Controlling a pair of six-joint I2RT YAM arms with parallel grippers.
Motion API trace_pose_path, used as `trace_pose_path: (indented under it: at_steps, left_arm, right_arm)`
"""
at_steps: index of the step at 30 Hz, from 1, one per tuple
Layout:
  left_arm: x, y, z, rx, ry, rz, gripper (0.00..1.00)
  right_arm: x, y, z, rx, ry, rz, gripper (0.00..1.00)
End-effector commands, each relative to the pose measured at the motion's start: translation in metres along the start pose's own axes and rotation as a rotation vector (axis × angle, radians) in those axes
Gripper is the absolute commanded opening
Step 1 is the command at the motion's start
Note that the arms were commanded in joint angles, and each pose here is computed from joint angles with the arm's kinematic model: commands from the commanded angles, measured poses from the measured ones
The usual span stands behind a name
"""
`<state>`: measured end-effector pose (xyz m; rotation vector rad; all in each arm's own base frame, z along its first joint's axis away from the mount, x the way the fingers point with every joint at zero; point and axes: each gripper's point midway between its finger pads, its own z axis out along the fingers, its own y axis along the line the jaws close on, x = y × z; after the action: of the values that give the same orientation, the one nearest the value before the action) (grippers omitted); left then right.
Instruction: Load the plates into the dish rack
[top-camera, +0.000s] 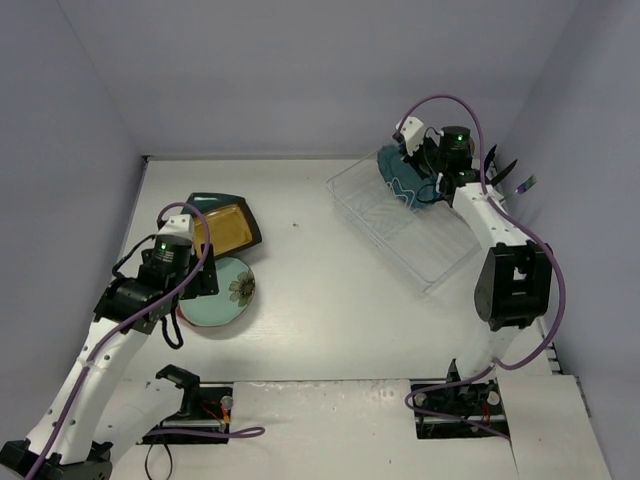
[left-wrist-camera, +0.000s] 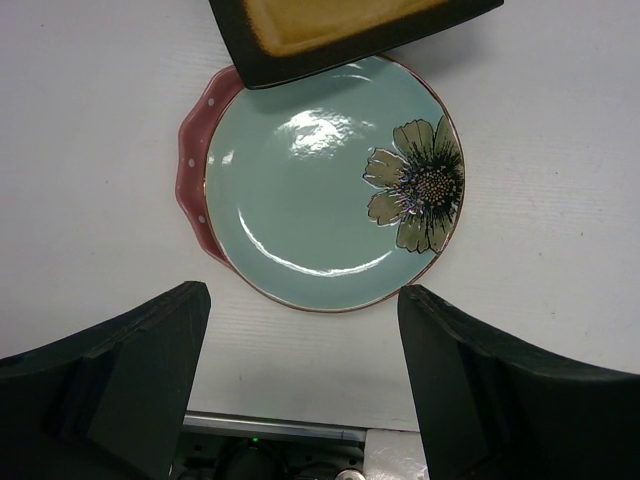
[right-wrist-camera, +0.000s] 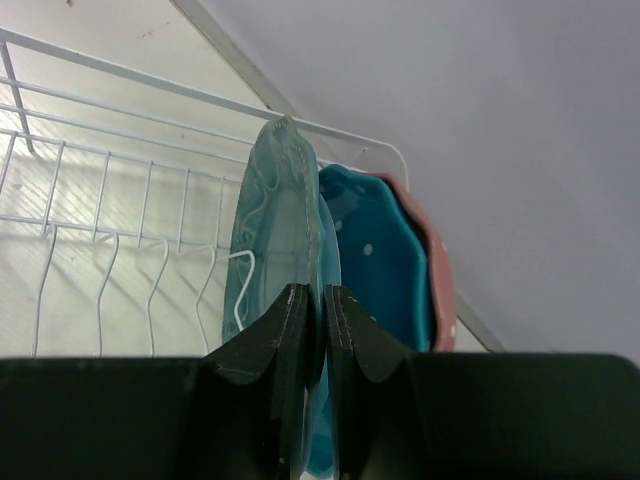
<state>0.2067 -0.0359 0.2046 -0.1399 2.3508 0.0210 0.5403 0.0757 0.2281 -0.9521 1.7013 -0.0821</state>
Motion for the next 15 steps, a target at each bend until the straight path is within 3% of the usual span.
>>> trace_pose_path:
  at_steps: [1,6,9,10,11,15]
  left_arm:
    - [-0.009,0.003,-0.005,-0.018,-0.033,-0.028,0.76]
    - [-0.006,0.003,-0.005,-0.017,-0.027,-0.032,0.76]
    - [-0.006,0.001,-0.005,-0.010,-0.027,-0.035,0.76]
    - [-0.006,0.001,-0.005,-0.008,-0.029,-0.036,0.76]
    - [-0.006,0.001,-0.005,-0.006,-0.029,-0.034,0.76]
    - [-0.008,0.001,-0.006,-0.002,-0.035,-0.029,0.76]
  right_arm:
    - [-0.080,-0.057,-0.018,0.187,-0.263,-0.096,0.05]
    - [-0.071,-0.054,-0.013,0.177,-0.254,-0.052,0.14]
    - [-0.069,-0.057,-0.017,0.190,-0.250,-0.036,0.24]
    - [-0.069,-0.057,-0.019,0.197,-0.249,-0.033,0.35]
    - [-0.070,-0.062,-0.024,0.219,-0.244,-0.031,0.39]
    - [-0.080,-0.071,-0.040,0.271,-0.248,-0.001,0.52]
